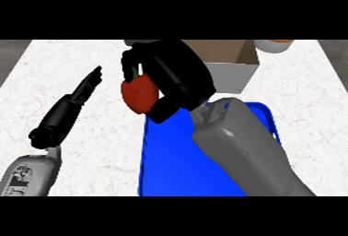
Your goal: Pick the bell pepper from the tray and place it in the cardboard box
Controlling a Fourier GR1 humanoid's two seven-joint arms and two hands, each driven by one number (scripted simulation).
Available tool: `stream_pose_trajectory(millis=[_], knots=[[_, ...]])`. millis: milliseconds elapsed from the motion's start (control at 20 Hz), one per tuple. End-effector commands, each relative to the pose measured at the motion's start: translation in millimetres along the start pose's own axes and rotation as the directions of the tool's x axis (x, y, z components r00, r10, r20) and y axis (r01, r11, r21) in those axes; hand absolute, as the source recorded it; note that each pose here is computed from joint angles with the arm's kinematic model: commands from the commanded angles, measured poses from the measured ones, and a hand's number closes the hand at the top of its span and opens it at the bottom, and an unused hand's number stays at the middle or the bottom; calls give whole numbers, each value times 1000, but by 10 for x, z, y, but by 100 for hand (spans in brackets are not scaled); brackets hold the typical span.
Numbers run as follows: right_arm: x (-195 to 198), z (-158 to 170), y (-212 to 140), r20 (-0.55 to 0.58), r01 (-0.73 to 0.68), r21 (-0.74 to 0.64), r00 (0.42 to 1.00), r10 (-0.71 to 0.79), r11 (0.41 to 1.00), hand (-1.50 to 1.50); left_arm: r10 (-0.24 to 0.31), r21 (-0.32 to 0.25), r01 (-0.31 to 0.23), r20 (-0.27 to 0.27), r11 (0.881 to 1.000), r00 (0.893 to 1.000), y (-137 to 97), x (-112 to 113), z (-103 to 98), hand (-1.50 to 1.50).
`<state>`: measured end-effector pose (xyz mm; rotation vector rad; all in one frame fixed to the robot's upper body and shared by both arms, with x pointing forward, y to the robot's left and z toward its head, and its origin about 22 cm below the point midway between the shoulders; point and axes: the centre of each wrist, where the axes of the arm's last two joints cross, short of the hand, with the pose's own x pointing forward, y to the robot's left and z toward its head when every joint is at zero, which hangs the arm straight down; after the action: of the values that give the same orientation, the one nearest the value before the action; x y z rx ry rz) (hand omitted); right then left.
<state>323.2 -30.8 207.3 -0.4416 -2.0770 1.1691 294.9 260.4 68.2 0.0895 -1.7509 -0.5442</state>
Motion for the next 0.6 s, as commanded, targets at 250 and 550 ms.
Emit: stream_pose_trajectory(millis=[250, 550], knots=[[-674, -385, -155, -134, -144, 20, 980, 145, 989, 150, 8, 6, -8, 12, 1000, 1000, -67, -123, 62, 0], [-1154, -493, -431, -243, -144, 315, 943, 227, 938, 150, 16, -17, -16, 16, 1000, 1000, 87, 35, -21, 0]])
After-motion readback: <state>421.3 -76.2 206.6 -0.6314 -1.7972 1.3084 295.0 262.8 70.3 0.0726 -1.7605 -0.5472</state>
